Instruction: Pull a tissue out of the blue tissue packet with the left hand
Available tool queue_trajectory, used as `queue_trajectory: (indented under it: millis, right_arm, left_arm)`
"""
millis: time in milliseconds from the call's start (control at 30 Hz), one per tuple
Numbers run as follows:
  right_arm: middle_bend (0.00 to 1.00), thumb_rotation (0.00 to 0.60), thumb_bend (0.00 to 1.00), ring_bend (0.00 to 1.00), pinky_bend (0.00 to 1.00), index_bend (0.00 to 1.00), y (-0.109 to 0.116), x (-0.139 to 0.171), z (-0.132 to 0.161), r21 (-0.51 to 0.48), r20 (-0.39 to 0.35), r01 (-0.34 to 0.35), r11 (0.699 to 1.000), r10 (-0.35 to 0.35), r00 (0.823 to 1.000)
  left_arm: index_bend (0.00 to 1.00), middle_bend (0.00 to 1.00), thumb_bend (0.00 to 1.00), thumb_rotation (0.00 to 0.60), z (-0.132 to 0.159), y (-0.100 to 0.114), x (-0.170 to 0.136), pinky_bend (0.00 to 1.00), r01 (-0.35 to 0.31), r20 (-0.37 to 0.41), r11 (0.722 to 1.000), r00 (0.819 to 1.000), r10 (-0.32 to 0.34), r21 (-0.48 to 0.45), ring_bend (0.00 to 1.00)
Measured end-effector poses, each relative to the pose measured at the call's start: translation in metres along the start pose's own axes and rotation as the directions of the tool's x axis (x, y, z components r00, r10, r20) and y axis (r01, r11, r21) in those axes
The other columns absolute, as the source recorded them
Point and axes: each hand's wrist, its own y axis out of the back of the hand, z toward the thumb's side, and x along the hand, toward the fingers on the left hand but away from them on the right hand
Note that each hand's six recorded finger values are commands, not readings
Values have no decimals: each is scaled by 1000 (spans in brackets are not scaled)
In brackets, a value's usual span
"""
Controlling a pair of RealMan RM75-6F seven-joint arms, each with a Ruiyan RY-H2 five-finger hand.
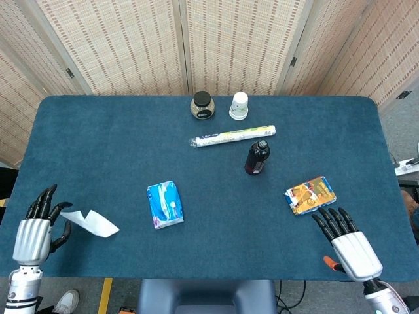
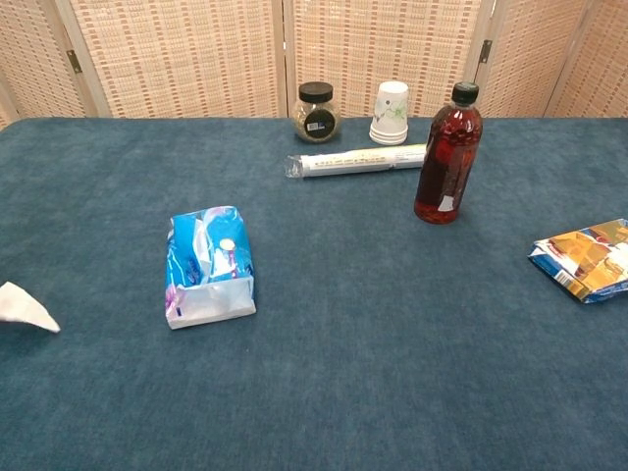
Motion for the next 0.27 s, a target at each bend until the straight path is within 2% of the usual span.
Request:
queue_trajectory:
  millis: [67, 267]
  right_arm:
    - [0, 600, 27, 0, 0, 0, 0, 0, -1, 0, 4, 0, 1000, 0, 1000]
    - [0, 600, 26, 0, 0, 0, -1, 0, -2, 5, 7, 0, 1000, 0, 1000]
  left_arm:
    - [0, 0, 327, 600, -2, 1, -7, 107, 10, -1, 1000, 1000, -10, 3, 0]
    - [0, 0, 323, 600, -3, 7, -17, 99, 5, 5, 1000, 1000, -5, 5, 0]
